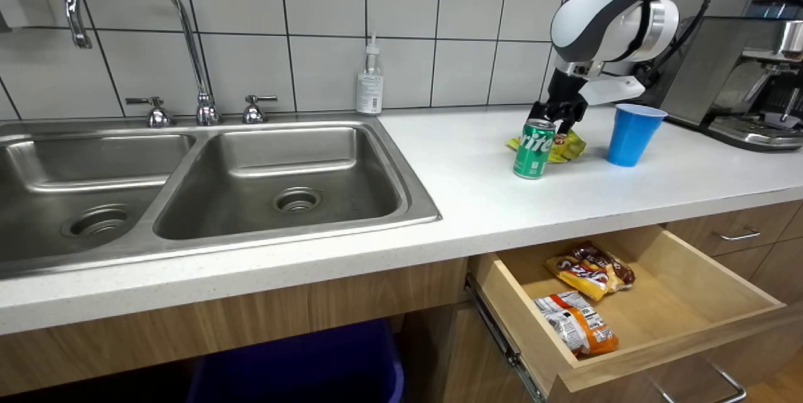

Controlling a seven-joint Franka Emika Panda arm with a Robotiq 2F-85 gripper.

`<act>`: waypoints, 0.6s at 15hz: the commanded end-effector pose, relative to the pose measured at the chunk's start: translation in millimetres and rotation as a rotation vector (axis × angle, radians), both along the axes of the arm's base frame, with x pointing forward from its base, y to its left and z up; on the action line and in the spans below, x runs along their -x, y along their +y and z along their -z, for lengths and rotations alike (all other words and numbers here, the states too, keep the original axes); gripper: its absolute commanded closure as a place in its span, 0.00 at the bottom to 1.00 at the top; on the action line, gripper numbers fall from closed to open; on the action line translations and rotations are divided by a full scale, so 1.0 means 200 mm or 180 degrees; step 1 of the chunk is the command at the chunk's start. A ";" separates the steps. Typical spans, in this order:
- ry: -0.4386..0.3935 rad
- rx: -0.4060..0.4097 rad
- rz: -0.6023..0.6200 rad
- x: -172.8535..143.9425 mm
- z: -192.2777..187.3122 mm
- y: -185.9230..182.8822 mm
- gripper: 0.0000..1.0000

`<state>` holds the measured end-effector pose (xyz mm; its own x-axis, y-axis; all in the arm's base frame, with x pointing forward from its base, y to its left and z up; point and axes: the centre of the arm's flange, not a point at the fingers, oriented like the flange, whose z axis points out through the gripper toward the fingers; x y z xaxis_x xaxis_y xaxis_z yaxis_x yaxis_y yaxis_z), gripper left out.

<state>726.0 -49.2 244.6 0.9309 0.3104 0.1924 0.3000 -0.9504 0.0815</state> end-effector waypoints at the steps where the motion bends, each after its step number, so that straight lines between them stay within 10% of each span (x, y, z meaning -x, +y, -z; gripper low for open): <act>1: 0.0104 0.0057 -0.0058 0.17 -0.04 0.00 0.00; 9: 0.0212 0.0079 0.0016 0.32 -0.03 -0.03 0.00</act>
<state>688.5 -49.6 244.1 0.9402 0.3126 0.1355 0.3057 -0.9496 0.0698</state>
